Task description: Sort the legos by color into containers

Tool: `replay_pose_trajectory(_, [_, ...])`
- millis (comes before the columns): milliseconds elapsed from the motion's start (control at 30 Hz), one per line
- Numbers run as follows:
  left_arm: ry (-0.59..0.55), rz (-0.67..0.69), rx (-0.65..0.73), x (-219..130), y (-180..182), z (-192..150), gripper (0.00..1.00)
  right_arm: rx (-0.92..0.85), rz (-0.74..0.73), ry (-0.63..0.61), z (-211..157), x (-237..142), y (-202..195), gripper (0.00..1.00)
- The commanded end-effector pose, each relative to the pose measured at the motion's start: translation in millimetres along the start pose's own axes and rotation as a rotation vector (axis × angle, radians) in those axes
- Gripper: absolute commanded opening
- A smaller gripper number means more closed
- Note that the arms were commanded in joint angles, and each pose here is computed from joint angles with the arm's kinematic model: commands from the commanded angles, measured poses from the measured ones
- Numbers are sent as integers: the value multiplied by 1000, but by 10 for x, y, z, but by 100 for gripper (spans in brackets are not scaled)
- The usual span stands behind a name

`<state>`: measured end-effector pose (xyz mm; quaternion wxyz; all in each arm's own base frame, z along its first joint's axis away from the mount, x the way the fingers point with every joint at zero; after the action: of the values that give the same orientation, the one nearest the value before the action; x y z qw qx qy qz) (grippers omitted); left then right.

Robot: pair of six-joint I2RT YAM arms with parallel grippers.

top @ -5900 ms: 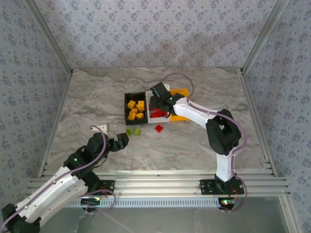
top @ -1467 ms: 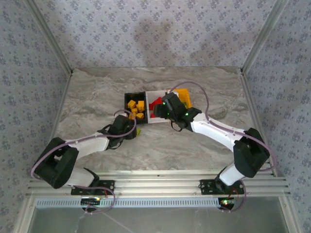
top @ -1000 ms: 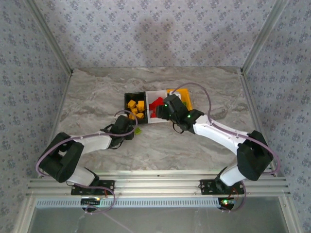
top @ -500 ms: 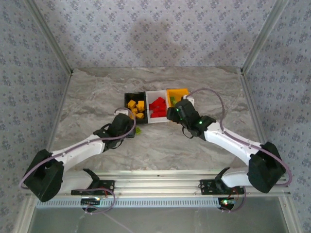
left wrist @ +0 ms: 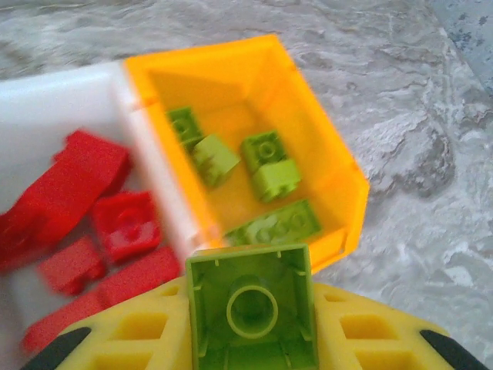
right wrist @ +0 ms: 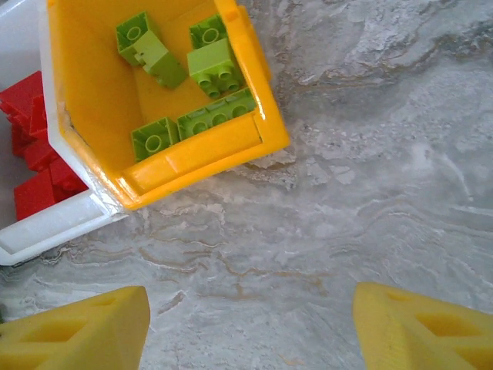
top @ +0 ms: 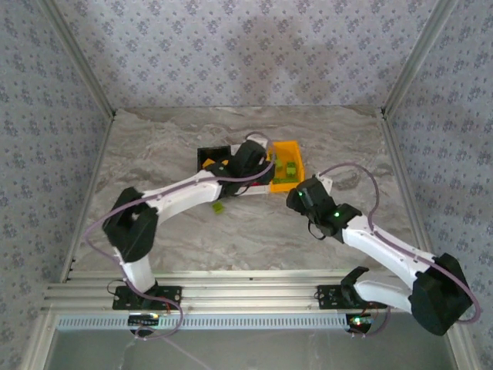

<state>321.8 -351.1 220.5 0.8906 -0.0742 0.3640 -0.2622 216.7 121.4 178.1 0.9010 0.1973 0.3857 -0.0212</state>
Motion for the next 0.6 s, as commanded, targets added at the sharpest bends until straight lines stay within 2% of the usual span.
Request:
replay_pose_trajectory(0, [34, -26, 38, 202, -110, 95, 31, 22, -58, 0, -52, -41, -158, 72])
replay_pose_trajectory(200, [58, -46, 34, 596, -221, 160, 35, 21, -54, -2, -54, -52, -190, 72])
replay_pose_trajectory(233, [57, -50, 28, 642, -233, 177, 39, 21, -49, -5, -48, -52, -182, 72])
replay_pose_trajectory(300, [53, -59, 18, 687, -260, 207, 54, 22, -37, -5, -51, -40, -168, 72])
replay_pose_trajectory(367, [33, -69, 4, 648, -281, 278, 66, 23, -33, -2, -55, -34, -160, 73])
replay_pose_trajectory(467, [-25, -93, -3, 414, -305, 380, 76, 20, -21, 9, -60, -19, -138, 73])
replay_pose_trajectory(567, [-90, -112, -14, 70, -248, 417, 82, -5, 24, 23, -72, 4, -56, 73])
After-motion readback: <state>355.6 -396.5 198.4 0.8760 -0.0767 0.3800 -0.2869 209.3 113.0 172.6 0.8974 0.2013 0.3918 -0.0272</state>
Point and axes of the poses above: each hand's point on the last joint's axis, 136 mm out from that joint toward the fingers, its own x axis out along the fingers, its own y axis along the line the jaws close on, z = x × y, the point moved 8 cm from there along -x, back along the fingers
